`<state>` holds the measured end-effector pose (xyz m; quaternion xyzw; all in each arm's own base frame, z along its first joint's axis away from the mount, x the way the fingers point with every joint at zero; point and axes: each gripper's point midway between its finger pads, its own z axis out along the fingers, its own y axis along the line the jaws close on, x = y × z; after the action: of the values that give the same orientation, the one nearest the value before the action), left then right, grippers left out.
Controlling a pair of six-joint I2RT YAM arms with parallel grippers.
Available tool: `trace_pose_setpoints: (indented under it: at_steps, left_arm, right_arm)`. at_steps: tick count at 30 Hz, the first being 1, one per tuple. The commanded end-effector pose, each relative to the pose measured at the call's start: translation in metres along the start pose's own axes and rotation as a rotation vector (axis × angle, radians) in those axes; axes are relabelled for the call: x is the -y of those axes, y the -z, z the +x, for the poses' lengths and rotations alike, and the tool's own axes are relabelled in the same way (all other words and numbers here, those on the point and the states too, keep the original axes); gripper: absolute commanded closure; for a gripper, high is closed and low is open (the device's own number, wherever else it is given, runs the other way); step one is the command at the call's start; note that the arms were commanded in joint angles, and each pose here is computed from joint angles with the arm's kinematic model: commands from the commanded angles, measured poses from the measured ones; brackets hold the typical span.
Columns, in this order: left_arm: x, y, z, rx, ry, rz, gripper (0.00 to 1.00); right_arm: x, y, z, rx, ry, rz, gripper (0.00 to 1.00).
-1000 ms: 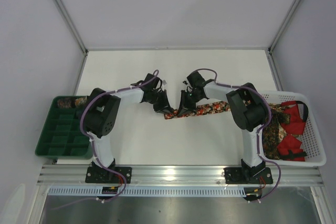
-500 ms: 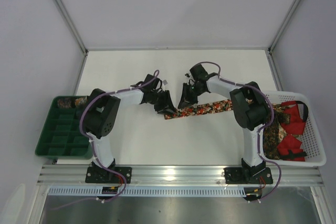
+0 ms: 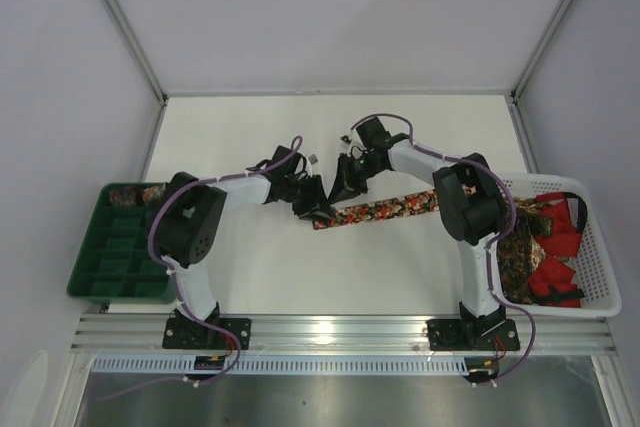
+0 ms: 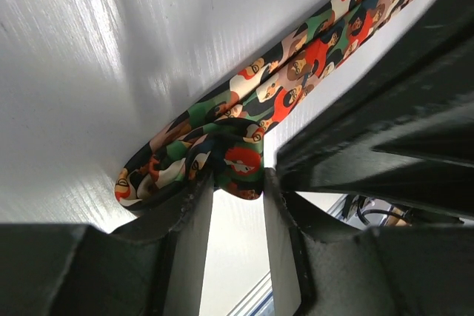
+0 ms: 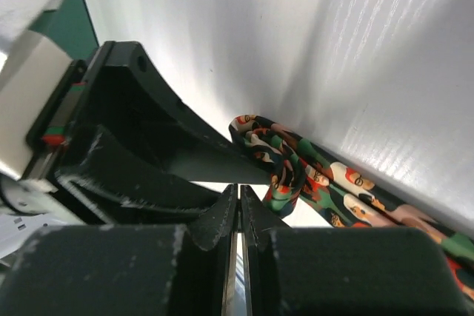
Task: Roll the ties
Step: Roll the tie
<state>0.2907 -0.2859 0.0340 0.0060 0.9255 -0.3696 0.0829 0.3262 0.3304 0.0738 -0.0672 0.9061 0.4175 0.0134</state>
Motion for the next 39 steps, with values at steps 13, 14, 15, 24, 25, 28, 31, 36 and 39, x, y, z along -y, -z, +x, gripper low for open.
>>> trace_pose_setpoints:
  at_steps: [13,14,15,24,25,28,31,36,39]
  left_arm:
    - [0.009,0.01,-0.002,0.042,-0.072,0.023,0.58]
    - [0.012,0.013,-0.003,0.047,-0.076,0.025,0.57]
    - [0.018,0.019,-0.005,0.062,-0.091,0.036,0.55]
    - [0.012,0.07,-0.002,0.126,-0.05,0.04,0.43]
    - [0.01,0.073,-0.002,0.127,-0.043,0.046,0.43]
    - [-0.01,0.068,0.006,0.083,-0.002,0.052,0.4]
    - [-0.013,0.062,0.006,0.063,0.031,0.103,0.41]
    - [-0.008,0.049,0.006,0.036,0.092,0.174,0.36]
    - [-0.007,0.042,0.004,0.034,0.121,0.194,0.31]
  right_arm:
    - [0.019,-0.025,0.029,-0.123,-0.034,-0.004,0.92]
    - [0.021,-0.025,0.028,-0.116,-0.022,0.007,0.92]
    - [0.025,-0.025,0.026,-0.103,-0.003,0.026,0.92]
    - [0.033,-0.021,0.018,-0.042,0.089,0.099,0.93]
    - [0.032,-0.02,0.017,-0.037,0.109,0.11,0.93]
    - [0.033,-0.017,0.016,-0.011,0.146,0.135,0.92]
    - [0.035,-0.019,0.017,-0.009,0.153,0.132,0.92]
    - [0.044,-0.02,0.016,0.003,0.159,0.17,0.92]
    - [0.045,-0.017,0.014,0.009,0.162,0.177,0.92]
